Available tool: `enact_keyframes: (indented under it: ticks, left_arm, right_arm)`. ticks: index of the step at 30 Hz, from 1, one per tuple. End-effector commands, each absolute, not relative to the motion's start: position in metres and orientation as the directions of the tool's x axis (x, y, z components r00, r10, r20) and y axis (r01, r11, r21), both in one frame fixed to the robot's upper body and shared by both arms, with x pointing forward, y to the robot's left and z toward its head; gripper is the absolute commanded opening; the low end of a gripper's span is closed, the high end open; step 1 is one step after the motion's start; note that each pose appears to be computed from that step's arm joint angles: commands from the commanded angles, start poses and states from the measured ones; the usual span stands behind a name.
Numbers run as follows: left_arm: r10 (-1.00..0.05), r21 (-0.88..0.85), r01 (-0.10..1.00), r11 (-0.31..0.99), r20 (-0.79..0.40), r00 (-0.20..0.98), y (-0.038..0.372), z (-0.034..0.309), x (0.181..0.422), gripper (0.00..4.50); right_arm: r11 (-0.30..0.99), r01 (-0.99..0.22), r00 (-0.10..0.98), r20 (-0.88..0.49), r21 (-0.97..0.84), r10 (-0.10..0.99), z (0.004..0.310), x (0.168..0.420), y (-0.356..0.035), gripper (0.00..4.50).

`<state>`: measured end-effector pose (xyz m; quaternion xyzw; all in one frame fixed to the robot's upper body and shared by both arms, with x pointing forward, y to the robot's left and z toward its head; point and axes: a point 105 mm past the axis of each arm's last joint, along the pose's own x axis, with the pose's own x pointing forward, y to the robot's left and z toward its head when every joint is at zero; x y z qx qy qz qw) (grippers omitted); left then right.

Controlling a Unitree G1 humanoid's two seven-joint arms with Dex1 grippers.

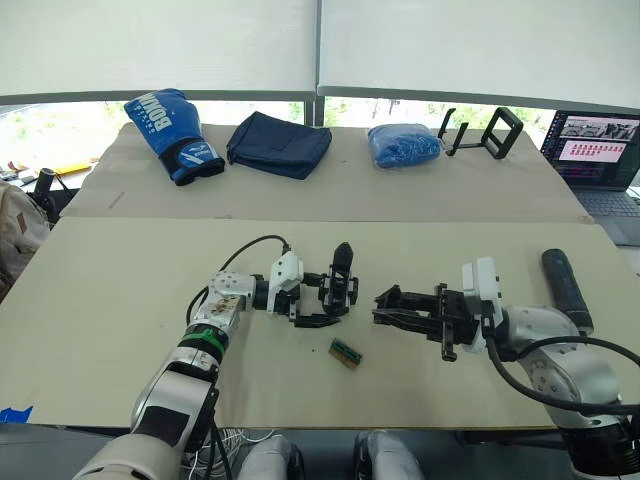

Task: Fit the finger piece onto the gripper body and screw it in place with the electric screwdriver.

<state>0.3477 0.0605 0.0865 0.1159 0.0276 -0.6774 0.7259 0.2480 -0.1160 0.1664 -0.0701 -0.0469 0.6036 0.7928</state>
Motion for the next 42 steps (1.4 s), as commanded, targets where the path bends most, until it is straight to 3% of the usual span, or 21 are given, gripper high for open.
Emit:
enact_keyframes:
  ticks: [1, 11, 19, 22, 25, 34, 42]
  left_arm:
    - [-0.979, 0.186, 0.982, 0.028, -0.191, 0.064, 0.055, 0.095, 0.349, 4.5]
    - [-0.975, 0.255, 0.965, 0.052, -0.194, 0.104, 0.052, 0.091, 0.352, 4.5]
    - [-0.979, 0.197, 0.979, 0.06, -0.179, 0.096, 0.048, 0.09, 0.353, 4.5]
    - [-0.977, 0.19, 0.98, 0.055, -0.193, 0.092, 0.048, 0.088, 0.353, 3.63]
    - [-0.975, 0.187, 0.98, 0.06, -0.201, 0.098, 0.048, 0.086, 0.353, 2.32]
    - [-0.971, 0.21, 0.976, 0.053, -0.216, 0.099, 0.047, 0.084, 0.352, 2.35]
    - [-0.97, 0.206, 0.977, 0.061, -0.22, 0.107, 0.048, 0.08, 0.351, 2.35]
  right_arm:
    - [0.253, -0.943, 0.255, 0.021, -0.218, 0.967, 0.178, 0.243, -0.113, 0.43]
    - [0.262, -0.94, 0.263, 0.022, -0.219, 0.964, 0.177, 0.242, -0.113, 0.43]
    - [0.26, -0.941, 0.262, 0.02, -0.215, 0.965, 0.176, 0.24, -0.112, 0.43]
    - [0.259, -0.942, 0.261, 0.018, -0.215, 0.965, 0.175, 0.24, -0.112, 0.43]
    - [0.258, -0.942, 0.26, 0.016, -0.213, 0.965, 0.175, 0.239, -0.112, 0.43]
    - [0.245, -0.936, 0.242, 0.045, -0.254, 0.969, 0.181, 0.241, -0.107, 0.43]
    - [0.25, -0.905, 0.243, 0.063, -0.345, 0.968, 0.195, 0.268, -0.088, 0.43]
